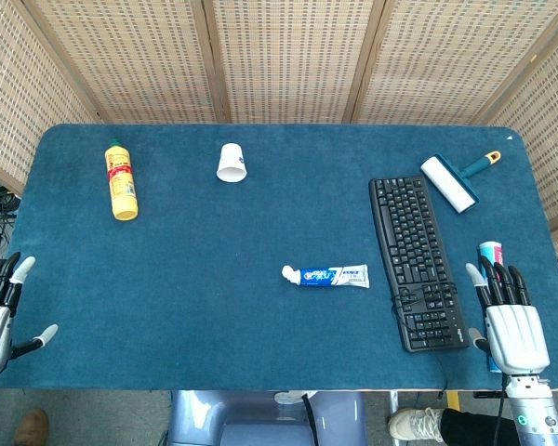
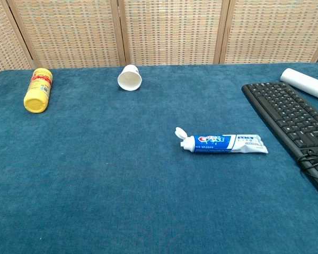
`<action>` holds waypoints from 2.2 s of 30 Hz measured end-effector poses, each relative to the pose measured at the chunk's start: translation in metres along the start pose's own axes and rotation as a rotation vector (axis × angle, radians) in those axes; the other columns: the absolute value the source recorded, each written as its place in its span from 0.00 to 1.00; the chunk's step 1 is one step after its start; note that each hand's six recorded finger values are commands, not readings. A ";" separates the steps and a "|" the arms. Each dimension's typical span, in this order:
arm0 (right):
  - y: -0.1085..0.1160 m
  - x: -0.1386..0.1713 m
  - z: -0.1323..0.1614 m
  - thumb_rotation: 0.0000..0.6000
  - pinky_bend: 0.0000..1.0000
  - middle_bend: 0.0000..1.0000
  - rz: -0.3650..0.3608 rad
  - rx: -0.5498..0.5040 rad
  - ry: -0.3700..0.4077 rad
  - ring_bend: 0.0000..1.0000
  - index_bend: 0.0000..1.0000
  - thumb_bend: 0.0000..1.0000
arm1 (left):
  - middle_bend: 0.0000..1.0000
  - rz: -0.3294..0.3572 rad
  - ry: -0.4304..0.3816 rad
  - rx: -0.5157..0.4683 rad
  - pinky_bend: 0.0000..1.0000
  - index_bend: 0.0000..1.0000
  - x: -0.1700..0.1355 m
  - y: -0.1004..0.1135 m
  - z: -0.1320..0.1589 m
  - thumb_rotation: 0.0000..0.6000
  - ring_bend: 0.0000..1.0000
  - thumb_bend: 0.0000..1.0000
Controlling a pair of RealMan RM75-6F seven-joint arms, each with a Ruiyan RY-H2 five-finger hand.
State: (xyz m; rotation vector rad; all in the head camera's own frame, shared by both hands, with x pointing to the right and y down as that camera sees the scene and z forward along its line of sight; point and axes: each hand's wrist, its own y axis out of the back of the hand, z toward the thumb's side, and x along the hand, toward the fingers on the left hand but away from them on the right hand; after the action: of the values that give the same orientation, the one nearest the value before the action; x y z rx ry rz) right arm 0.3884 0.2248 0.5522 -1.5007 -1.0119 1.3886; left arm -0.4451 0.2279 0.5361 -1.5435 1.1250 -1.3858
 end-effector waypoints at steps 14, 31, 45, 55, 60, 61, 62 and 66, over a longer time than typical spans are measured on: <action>-0.016 -0.020 0.018 1.00 0.01 0.09 0.051 0.018 0.067 0.03 0.07 0.00 | 0.00 -0.017 -0.002 -0.013 0.00 0.00 0.006 -0.003 0.002 1.00 0.00 0.00; -0.089 -0.135 0.114 1.00 0.28 0.35 0.324 -0.044 0.187 0.26 0.33 0.17 | 0.00 -0.076 0.042 -0.027 0.00 0.00 0.020 -0.017 -0.006 1.00 0.00 0.00; -0.126 -0.151 0.170 1.00 0.39 0.40 0.381 -0.009 0.210 0.34 0.37 0.23 | 0.00 -0.097 0.053 -0.034 0.00 0.00 0.025 -0.022 -0.009 1.00 0.00 0.00; -0.134 -0.153 0.175 1.00 0.39 0.44 0.368 0.015 0.226 0.36 0.41 0.31 | 0.00 -0.095 0.054 -0.036 0.00 0.00 0.026 -0.021 -0.009 1.00 0.00 0.00; -0.140 -0.157 0.176 1.00 0.39 0.44 0.354 0.041 0.231 0.37 0.42 0.35 | 0.00 -0.090 0.059 -0.036 0.00 0.00 0.025 -0.020 -0.010 1.00 0.00 0.00; -0.141 -0.158 0.177 1.00 0.39 0.44 0.352 0.037 0.233 0.37 0.42 0.36 | 0.00 -0.091 0.060 -0.035 0.00 0.00 0.025 -0.021 -0.010 1.00 0.00 0.00; -0.142 -0.158 0.178 1.00 0.39 0.44 0.351 0.034 0.237 0.37 0.42 0.36 | 0.00 -0.093 0.060 -0.035 0.00 0.00 0.025 -0.021 -0.010 1.00 0.00 0.00; -0.144 -0.158 0.182 1.00 0.39 0.44 0.369 0.014 0.244 0.37 0.42 0.36 | 0.00 -0.101 0.059 -0.038 0.00 0.00 0.026 -0.024 -0.010 1.00 0.00 0.00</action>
State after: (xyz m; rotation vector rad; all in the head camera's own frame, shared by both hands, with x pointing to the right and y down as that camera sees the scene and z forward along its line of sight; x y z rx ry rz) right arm 0.1934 0.1329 0.7327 -1.8602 -0.5922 1.4101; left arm -0.4512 0.2112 0.5678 -1.6153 1.1274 -1.4935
